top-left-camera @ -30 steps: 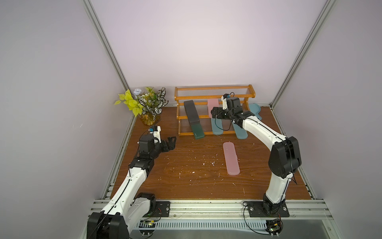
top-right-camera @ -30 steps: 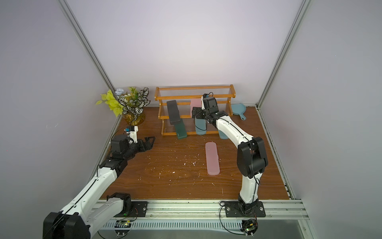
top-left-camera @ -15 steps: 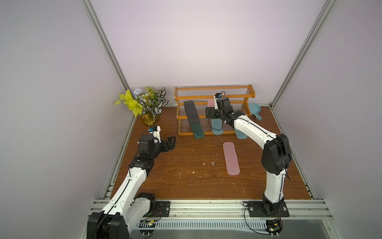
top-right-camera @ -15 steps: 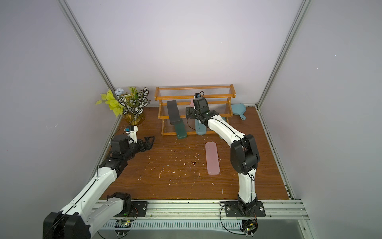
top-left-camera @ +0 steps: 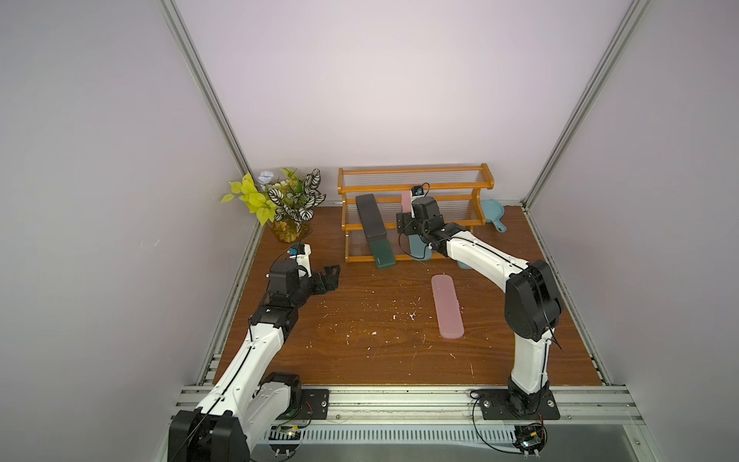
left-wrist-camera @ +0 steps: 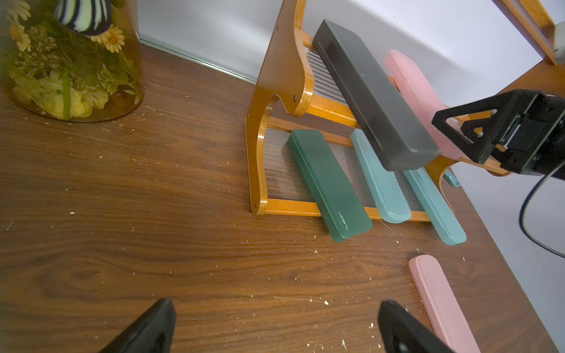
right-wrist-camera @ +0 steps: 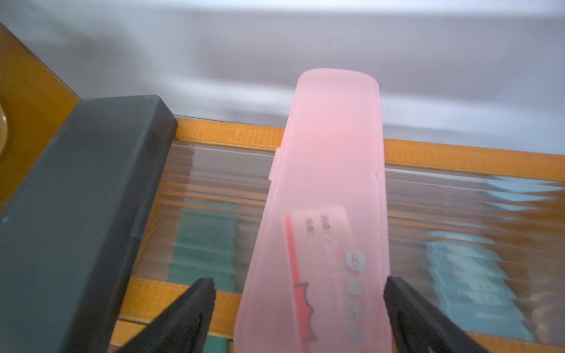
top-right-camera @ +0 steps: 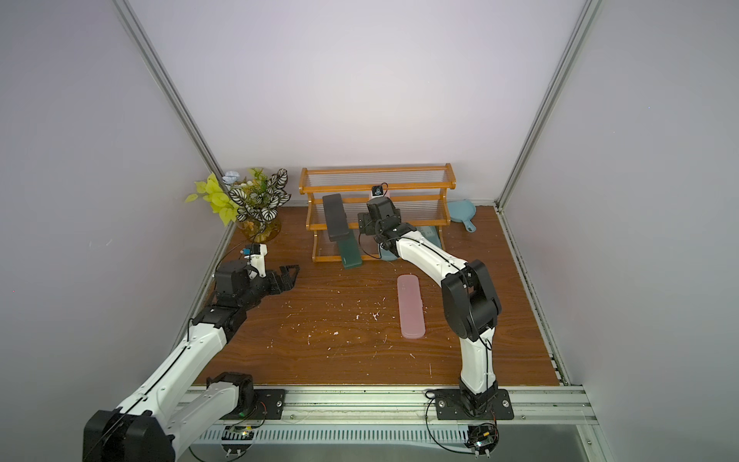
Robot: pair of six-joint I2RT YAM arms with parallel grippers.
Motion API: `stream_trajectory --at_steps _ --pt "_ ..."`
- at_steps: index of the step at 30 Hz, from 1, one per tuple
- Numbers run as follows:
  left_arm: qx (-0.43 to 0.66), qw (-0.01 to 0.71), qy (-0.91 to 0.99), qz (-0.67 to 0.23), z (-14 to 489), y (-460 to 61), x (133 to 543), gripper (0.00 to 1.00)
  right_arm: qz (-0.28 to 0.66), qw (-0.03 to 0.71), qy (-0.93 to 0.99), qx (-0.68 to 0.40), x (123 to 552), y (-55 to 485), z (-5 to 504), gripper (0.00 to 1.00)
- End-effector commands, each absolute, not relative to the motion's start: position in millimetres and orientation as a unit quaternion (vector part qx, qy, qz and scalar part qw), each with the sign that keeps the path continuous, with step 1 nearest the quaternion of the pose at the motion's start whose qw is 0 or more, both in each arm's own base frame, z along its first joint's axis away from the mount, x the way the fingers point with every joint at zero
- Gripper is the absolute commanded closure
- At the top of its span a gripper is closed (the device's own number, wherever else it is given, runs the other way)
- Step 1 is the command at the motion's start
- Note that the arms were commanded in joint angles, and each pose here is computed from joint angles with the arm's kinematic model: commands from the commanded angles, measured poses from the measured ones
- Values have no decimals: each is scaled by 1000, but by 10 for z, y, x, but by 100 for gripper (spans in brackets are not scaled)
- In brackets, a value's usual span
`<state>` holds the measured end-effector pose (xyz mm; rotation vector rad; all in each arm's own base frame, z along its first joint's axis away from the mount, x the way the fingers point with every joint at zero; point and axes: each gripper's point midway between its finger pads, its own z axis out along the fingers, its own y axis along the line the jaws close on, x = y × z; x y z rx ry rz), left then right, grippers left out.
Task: Remove the pencil cases from the shelf
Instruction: Pick up the pencil case from the shelf.
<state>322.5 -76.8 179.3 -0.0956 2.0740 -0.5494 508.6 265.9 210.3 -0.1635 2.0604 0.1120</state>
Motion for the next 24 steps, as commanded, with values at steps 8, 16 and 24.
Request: stream_trajectory --at_steps 8,16,24 --pt "-31 474 854 -213 1736 -760 3200 2 20 541 838 -69 4983 2565 2145 13" --pt "-31 472 855 -213 1723 -759 3197 2 16 554 829 -71 4997 2573 2129 15" --pt "-32 472 855 -211 1728 -750 3190 2 16 557 828 -64 5017 2576 2135 25"
